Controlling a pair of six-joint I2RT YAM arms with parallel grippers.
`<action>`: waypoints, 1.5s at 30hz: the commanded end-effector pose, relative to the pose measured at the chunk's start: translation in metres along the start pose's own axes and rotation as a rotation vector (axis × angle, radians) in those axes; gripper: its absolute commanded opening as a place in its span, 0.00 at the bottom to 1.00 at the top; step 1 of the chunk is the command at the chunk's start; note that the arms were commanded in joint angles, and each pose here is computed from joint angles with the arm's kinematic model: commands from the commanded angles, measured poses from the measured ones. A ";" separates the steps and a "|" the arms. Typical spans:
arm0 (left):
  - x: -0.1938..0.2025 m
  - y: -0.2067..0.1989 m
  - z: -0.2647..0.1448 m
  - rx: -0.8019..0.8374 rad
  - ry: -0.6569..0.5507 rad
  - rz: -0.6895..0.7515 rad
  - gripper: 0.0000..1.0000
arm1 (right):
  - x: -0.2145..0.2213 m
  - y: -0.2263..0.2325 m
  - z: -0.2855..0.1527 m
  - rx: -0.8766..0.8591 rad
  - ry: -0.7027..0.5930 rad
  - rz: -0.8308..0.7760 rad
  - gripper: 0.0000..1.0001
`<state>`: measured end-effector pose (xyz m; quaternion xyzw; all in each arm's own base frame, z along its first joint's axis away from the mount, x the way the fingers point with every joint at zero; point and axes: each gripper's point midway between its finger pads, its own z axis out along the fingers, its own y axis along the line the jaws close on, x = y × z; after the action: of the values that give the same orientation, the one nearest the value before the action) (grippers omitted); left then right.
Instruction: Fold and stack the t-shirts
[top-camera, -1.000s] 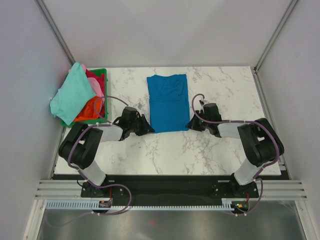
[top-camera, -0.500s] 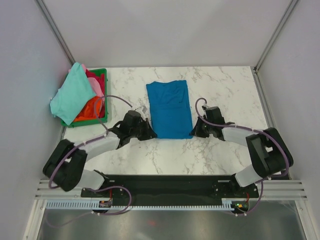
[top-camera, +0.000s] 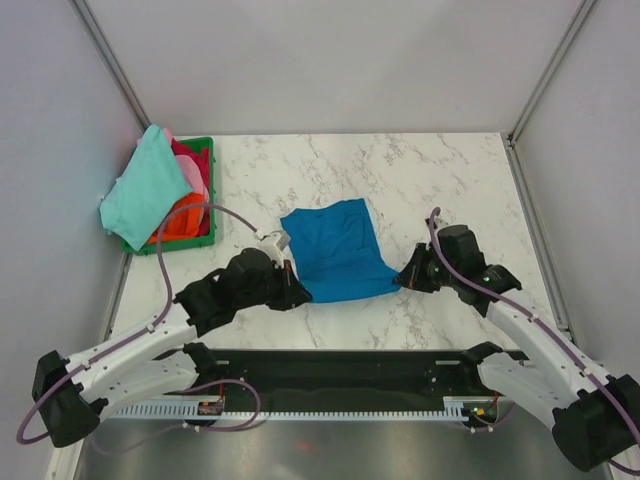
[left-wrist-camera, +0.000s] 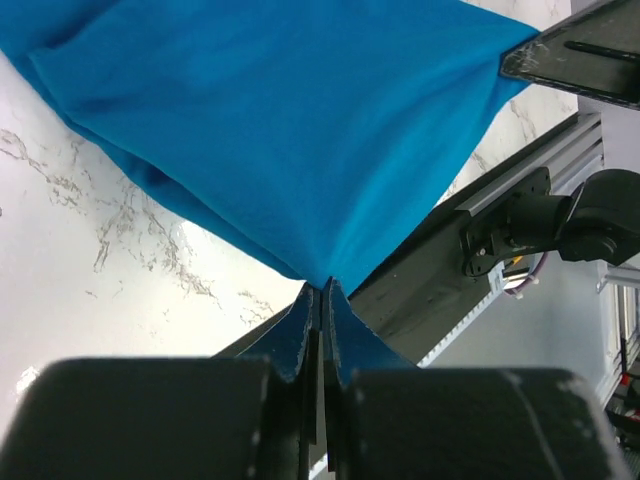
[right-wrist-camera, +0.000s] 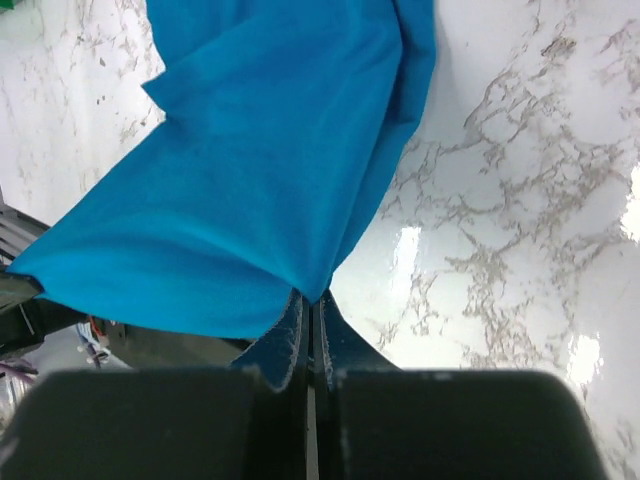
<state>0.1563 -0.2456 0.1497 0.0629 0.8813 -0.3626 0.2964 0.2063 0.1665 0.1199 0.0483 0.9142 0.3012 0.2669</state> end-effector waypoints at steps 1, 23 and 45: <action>-0.013 -0.004 -0.017 -0.051 -0.022 -0.047 0.02 | -0.019 0.005 -0.022 0.070 -0.038 -0.007 0.00; -0.105 0.030 0.001 -0.198 -0.059 -0.069 0.02 | -0.140 0.036 0.019 0.210 -0.108 -0.149 0.00; -0.201 0.171 0.121 -0.358 0.095 -0.229 0.02 | -0.247 0.006 0.174 0.272 -0.078 -0.092 0.00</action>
<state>0.4083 -0.1958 0.1189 -0.0773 0.9360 -0.2461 0.2396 0.4697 0.2101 0.1229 0.0423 0.9432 0.1687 0.2831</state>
